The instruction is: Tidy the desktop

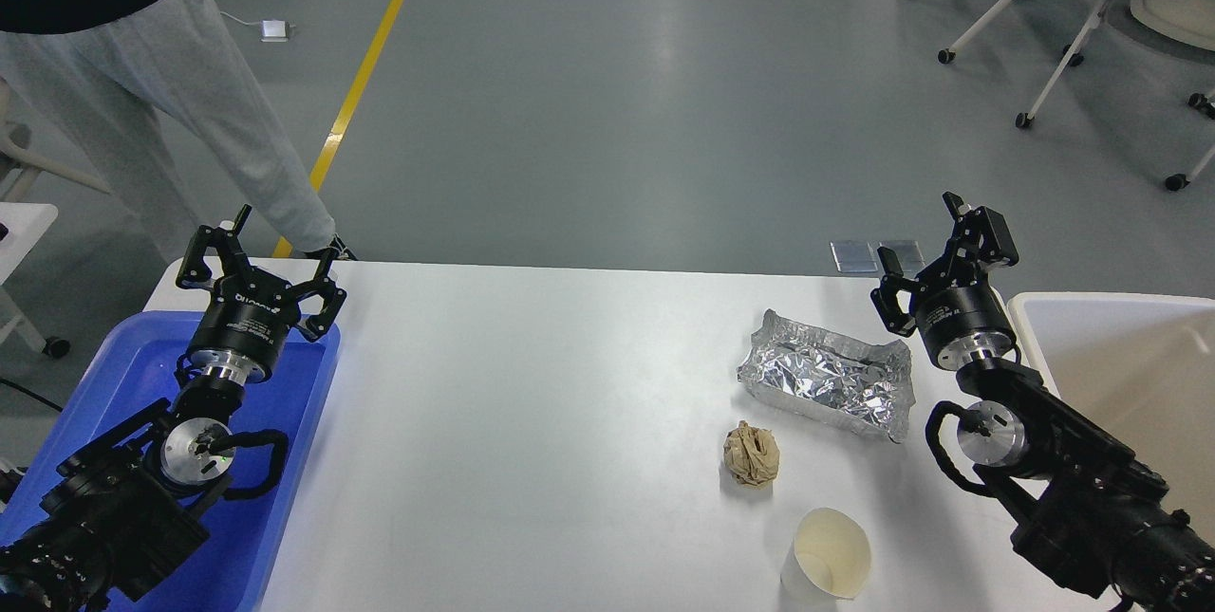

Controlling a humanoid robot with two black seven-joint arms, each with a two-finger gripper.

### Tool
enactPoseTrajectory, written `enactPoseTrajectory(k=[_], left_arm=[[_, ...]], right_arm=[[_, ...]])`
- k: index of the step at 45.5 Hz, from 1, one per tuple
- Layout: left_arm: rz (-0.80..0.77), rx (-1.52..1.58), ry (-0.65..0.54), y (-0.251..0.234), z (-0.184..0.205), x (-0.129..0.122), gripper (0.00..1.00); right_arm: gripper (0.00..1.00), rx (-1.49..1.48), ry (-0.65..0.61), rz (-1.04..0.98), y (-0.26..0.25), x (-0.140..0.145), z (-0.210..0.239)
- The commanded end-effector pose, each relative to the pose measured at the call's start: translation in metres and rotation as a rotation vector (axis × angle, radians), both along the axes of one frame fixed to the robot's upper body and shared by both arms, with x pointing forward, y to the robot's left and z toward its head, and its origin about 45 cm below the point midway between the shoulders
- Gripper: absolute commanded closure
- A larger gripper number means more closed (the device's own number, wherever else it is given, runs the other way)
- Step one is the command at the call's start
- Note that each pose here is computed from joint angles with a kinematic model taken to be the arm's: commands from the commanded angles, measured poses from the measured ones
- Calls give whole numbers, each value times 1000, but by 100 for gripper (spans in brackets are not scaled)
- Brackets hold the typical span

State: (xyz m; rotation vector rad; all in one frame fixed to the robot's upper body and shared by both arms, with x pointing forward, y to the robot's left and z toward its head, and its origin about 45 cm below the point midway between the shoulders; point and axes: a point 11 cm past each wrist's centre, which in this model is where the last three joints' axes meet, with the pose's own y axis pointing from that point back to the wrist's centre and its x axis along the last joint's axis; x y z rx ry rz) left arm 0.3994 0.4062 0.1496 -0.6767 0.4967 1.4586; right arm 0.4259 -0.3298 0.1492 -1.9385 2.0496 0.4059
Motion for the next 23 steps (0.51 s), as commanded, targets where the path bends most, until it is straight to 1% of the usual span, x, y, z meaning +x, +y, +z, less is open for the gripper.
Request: enactPoseTrajectory(k=[1, 16, 20, 23], left_arm=[[0, 0, 0, 0, 0, 0, 0], [0, 0, 0, 0, 0, 0, 0], [0, 0, 0, 0, 0, 0, 0], [0, 0, 0, 0, 0, 0, 0]], right_arm=[[1, -2, 35, -12, -4, -1, -4], [1, -1, 22, -36, -7, 1, 2], [1, -7, -3, -17, -6, 3, 13], [1, -35, 4, -8, -9, 3, 20]])
